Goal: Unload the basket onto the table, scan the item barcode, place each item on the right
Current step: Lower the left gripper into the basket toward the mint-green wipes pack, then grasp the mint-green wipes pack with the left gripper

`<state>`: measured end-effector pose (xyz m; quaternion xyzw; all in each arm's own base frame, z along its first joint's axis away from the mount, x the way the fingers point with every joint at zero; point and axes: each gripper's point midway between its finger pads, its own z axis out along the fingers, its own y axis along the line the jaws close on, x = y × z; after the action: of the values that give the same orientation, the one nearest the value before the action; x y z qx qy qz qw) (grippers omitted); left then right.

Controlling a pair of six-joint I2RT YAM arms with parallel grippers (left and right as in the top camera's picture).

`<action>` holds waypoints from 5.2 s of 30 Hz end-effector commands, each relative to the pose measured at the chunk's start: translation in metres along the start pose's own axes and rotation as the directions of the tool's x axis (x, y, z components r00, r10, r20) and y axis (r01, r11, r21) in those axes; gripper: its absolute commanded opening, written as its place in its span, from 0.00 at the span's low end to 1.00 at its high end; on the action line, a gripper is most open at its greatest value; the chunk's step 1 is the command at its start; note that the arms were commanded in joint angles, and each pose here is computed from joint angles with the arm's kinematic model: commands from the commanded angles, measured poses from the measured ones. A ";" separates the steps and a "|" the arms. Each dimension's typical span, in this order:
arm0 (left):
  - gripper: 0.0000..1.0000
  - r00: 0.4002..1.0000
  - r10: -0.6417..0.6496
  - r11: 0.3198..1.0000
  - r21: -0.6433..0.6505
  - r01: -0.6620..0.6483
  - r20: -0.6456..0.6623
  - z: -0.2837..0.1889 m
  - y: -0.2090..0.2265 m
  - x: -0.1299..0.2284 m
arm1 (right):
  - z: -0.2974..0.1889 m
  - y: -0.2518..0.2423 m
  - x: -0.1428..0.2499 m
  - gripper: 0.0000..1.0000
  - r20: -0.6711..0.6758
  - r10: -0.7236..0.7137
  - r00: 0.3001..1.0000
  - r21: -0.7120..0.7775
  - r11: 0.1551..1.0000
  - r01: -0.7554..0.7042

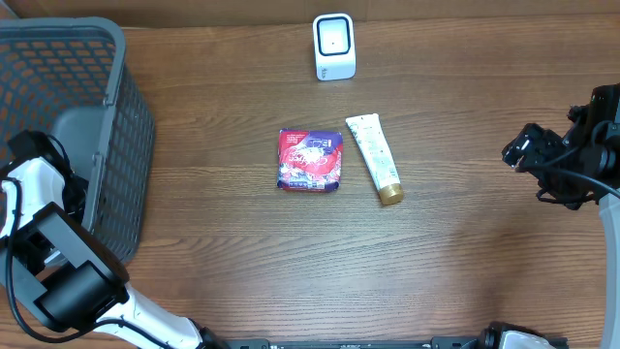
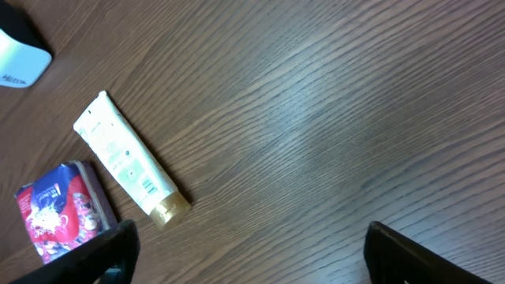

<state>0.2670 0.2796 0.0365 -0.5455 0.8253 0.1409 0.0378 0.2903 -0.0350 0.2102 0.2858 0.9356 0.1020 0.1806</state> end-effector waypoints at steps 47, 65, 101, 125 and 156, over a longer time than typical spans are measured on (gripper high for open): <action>1.00 0.966 0.258 0.957 0.143 -0.253 -0.016 -0.139 -0.036 -0.027 | -0.006 0.004 -0.007 0.93 0.030 -0.024 0.999 -0.015 1.000 0.025; 1.00 0.791 0.598 0.751 0.254 -0.609 0.126 -0.025 -0.083 -0.006 | -0.007 0.008 -0.010 0.93 0.043 -0.028 0.999 -0.033 0.999 0.029; 0.97 0.707 0.695 0.698 0.113 -0.707 0.132 -0.011 -0.067 -0.014 | -0.007 0.012 -0.012 0.93 0.050 -0.029 0.998 -0.056 0.998 0.032; 1.00 0.510 0.848 0.480 0.196 -0.855 0.146 -0.040 -0.059 -0.010 | -0.007 0.011 -0.011 0.94 0.044 -0.029 0.999 -0.052 0.998 0.031; 0.59 0.609 0.785 0.571 0.251 -0.782 0.110 0.010 -0.059 -0.010 | -0.007 0.011 -0.010 0.94 0.041 -0.028 0.999 -0.052 0.998 0.030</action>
<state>0.3242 0.2748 0.0311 -0.0938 0.9937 0.0312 0.0519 0.2970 -0.0320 0.2136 0.2727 0.9355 0.1141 0.1937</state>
